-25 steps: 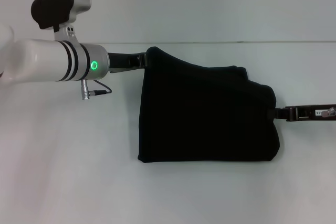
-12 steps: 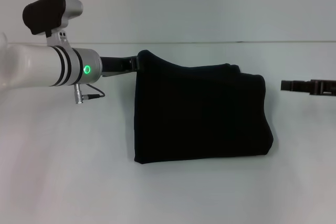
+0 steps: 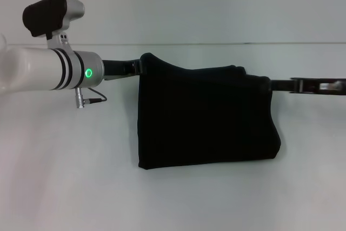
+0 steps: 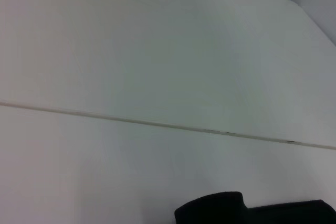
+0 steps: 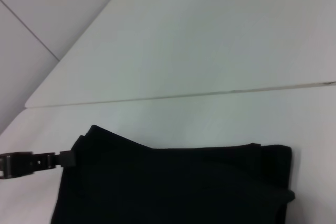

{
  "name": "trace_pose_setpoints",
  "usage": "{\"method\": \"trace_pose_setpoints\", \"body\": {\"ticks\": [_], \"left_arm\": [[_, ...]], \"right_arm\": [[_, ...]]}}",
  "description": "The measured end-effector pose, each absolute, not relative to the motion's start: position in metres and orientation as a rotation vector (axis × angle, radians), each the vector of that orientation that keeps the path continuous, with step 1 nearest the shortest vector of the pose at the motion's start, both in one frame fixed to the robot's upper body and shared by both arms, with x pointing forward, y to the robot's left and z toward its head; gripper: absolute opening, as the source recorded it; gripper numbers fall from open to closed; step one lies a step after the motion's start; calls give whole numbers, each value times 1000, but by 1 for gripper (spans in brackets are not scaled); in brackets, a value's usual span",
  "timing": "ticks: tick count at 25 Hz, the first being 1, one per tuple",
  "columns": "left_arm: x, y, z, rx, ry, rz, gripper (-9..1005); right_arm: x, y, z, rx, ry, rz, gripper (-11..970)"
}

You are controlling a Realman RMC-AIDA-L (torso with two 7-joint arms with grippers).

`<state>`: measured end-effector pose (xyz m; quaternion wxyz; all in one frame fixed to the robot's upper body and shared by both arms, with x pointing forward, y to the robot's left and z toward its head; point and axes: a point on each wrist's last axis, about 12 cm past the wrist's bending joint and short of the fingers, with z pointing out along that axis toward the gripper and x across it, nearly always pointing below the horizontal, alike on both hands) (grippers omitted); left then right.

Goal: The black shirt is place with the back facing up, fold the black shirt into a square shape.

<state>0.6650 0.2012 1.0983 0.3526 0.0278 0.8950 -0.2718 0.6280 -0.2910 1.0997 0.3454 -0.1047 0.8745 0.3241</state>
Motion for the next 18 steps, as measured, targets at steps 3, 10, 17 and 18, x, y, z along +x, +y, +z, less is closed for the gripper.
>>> {"method": "trace_pose_setpoints", "body": {"ticks": [3, 10, 17, 18], "left_arm": [[665, 201, 1098, 75, 2316, -703, 21], [663, 202, 1096, 73, 2322, -703, 22], [662, 204, 1094, 68, 2325, -700, 24], [662, 204, 1094, 68, 2325, -700, 24]], "right_arm": [[633, -278, 1093, -287, 2306, 812, 806], [637, -254, 1091, -368, 2276, 802, 806], [646, -249, 1095, -336, 2230, 758, 806], [647, -249, 1095, -332, 2224, 749, 806]]}}
